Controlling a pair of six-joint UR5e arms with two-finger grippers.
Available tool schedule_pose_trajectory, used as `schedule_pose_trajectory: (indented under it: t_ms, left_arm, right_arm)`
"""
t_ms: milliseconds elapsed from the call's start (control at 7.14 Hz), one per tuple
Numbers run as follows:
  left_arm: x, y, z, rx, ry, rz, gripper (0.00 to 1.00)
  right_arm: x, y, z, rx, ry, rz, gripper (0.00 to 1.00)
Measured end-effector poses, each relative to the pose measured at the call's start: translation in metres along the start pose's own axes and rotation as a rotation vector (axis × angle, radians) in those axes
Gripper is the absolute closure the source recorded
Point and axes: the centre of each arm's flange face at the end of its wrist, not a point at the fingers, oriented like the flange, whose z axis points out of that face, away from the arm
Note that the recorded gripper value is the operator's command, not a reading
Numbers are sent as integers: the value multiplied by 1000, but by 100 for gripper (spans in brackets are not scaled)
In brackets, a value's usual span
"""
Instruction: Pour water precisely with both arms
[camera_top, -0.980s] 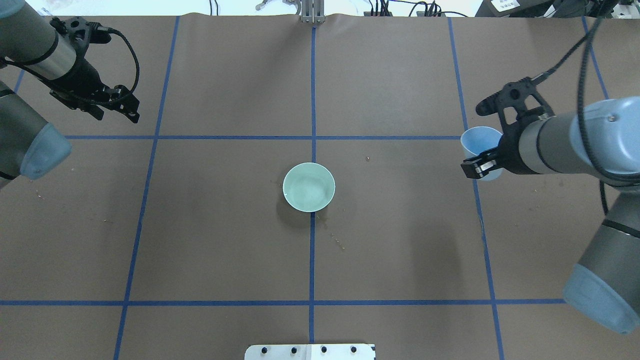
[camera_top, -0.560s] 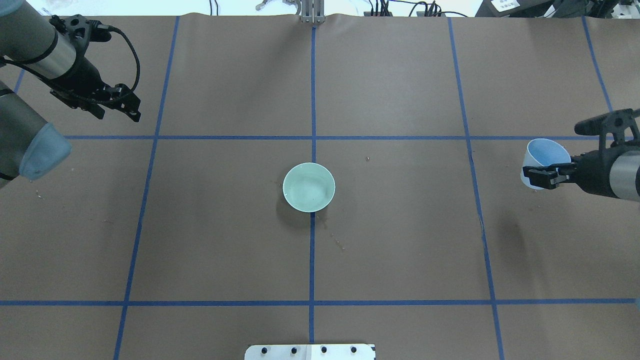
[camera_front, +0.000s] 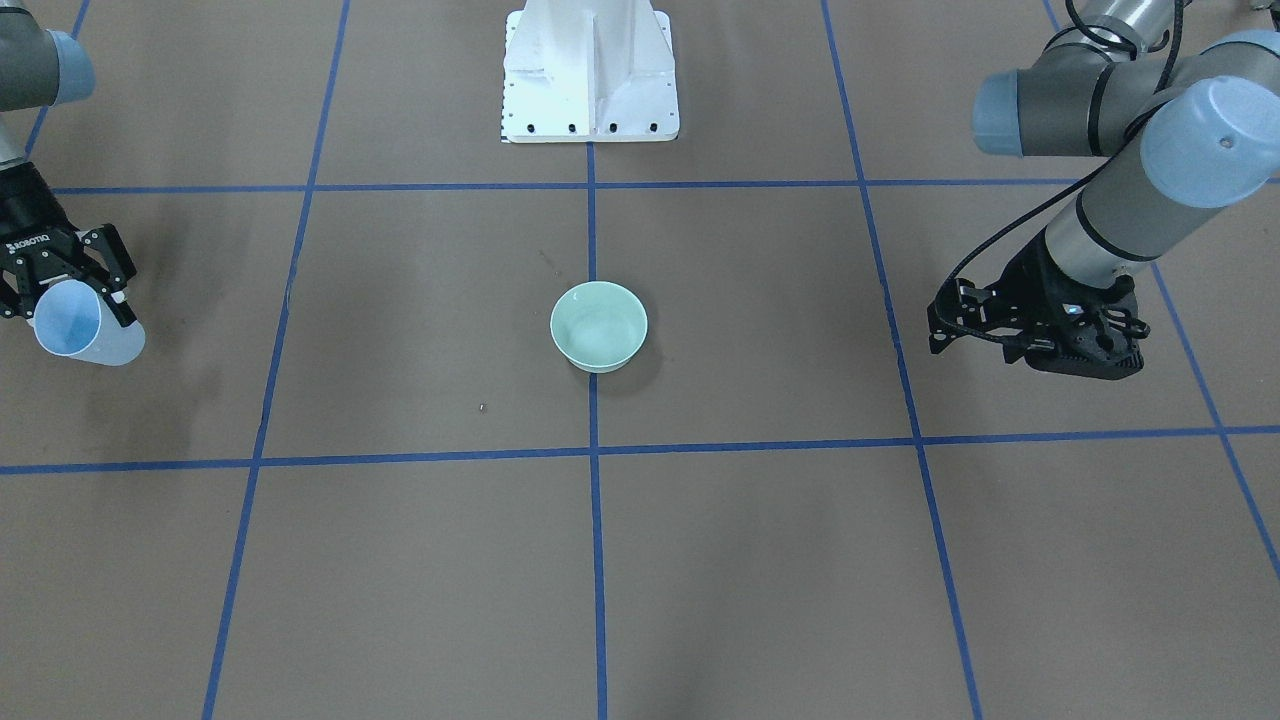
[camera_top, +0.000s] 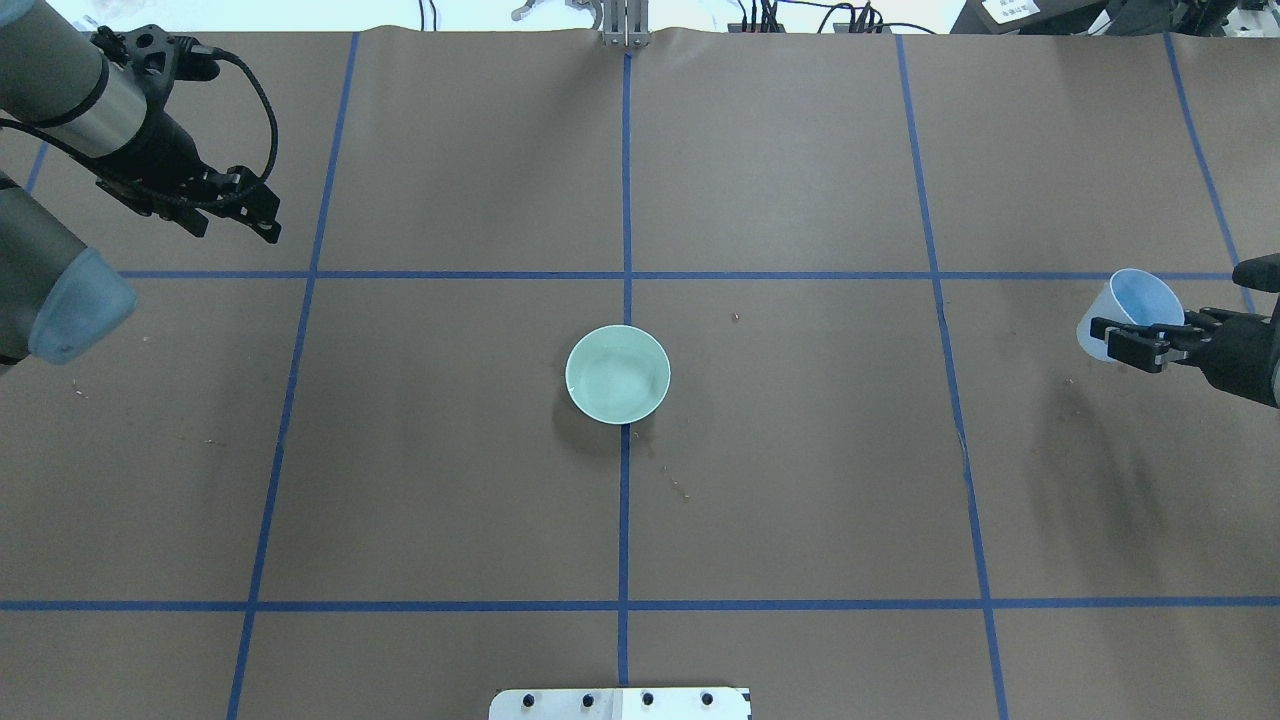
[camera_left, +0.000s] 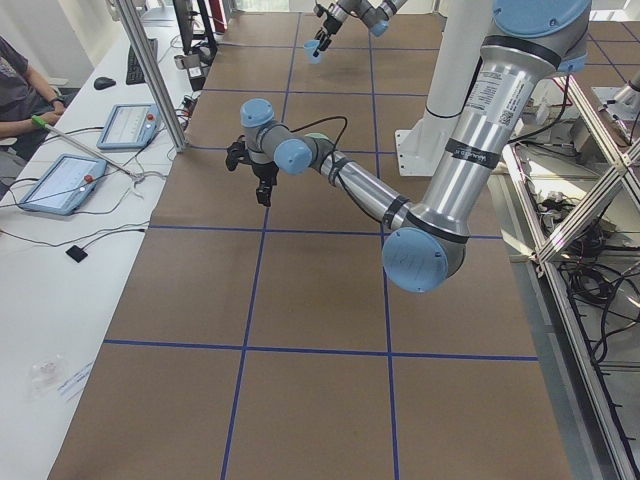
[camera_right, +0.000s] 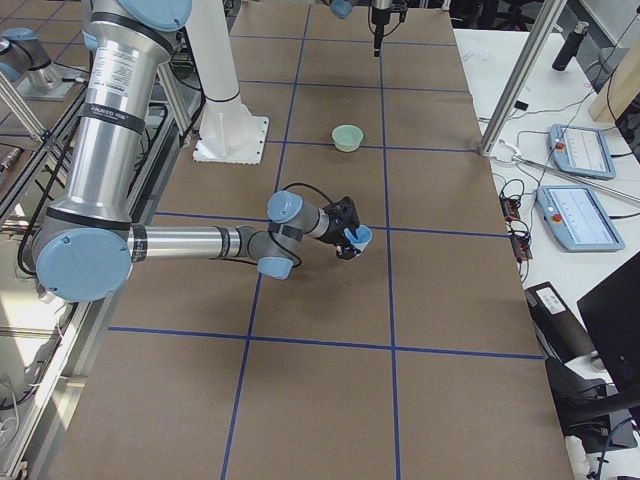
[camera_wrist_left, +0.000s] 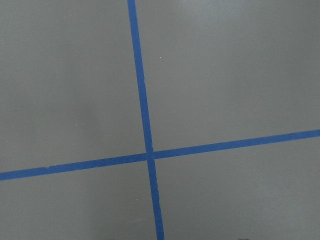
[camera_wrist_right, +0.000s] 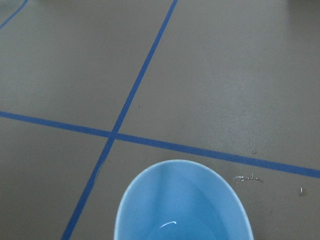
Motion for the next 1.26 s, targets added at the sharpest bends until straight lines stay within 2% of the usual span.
schedule_pose_trajectory:
  t_ms: [140, 420, 840, 980, 1260]
  left_arm:
    - [0, 0, -1, 1, 1, 1, 14]
    - [1, 1, -2, 2, 1, 2, 14]
    - [2, 1, -3, 4, 3, 4, 14]
    - [2, 1, -3, 5, 2, 4, 14]
    - [2, 2, -3, 5, 1, 3, 14]
  right_arm:
    - [10, 4, 6, 22, 27, 0, 100]
    - [33, 18, 15, 43, 39, 7, 99]
    - [44, 34, 23, 38, 28, 4, 83]
    - [40, 35, 32, 33, 19, -1, 82]
    - [35, 38, 44, 25, 13, -16, 70]
